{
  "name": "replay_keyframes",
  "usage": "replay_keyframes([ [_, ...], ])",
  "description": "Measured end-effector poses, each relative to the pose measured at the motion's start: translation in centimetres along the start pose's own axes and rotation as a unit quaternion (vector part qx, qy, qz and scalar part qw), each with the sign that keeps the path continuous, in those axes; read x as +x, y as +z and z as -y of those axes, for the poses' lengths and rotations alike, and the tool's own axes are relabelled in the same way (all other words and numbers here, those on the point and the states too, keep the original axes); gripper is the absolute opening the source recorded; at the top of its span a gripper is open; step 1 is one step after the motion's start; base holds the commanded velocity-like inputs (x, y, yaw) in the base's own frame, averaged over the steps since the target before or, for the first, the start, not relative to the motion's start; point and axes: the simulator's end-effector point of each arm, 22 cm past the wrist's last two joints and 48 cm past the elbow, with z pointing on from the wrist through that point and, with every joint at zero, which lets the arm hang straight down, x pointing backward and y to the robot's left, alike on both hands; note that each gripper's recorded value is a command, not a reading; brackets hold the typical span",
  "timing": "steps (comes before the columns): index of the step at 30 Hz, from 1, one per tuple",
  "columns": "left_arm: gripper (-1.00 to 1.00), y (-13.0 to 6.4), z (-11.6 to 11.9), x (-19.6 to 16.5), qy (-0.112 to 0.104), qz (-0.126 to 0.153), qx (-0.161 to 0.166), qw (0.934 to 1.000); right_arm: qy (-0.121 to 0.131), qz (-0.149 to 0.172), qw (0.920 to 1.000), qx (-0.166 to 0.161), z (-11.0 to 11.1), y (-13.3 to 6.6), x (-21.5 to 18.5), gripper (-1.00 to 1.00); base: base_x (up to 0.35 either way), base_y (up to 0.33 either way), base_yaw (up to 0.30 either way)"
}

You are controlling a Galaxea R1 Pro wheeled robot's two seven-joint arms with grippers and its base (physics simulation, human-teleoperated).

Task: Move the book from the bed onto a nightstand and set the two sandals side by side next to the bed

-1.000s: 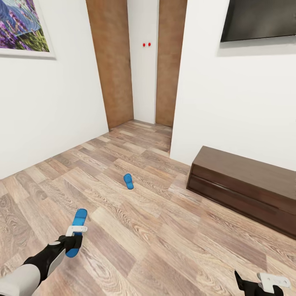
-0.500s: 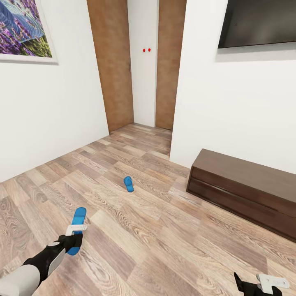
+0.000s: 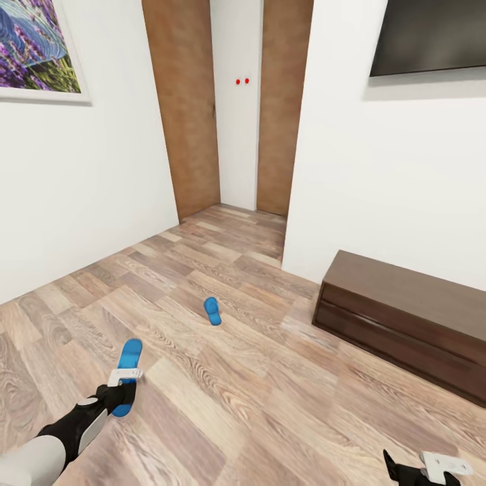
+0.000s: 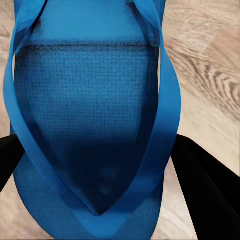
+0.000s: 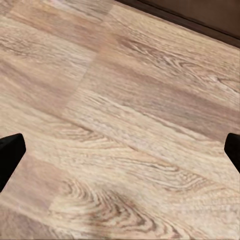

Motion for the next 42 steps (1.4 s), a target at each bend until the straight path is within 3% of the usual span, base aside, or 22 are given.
replay_keyframes([
  [8,-1.0,0.0,0.1,0.0,0.0,0.001,0.0,1.0,0.003,-0.006,1.0,0.001,0.1,0.2,0.6,1.0,0.199,0.123,0.018],
  [25,-1.0,0.0,0.1,0.0,0.001,0.001,0.0,1.0,0.003,-0.011,0.9999,-0.002,-0.2,0.3,1.0,1.0,0.016,0.012,0.168],
  [42,-1.0,-1.9,-0.2,-3.7,-0.001,0.036,-0.002,0.9994,0.012,0.001,0.9999,0.0,0.0,-0.3,0.4,1.0,0.0,0.0,0.005],
])
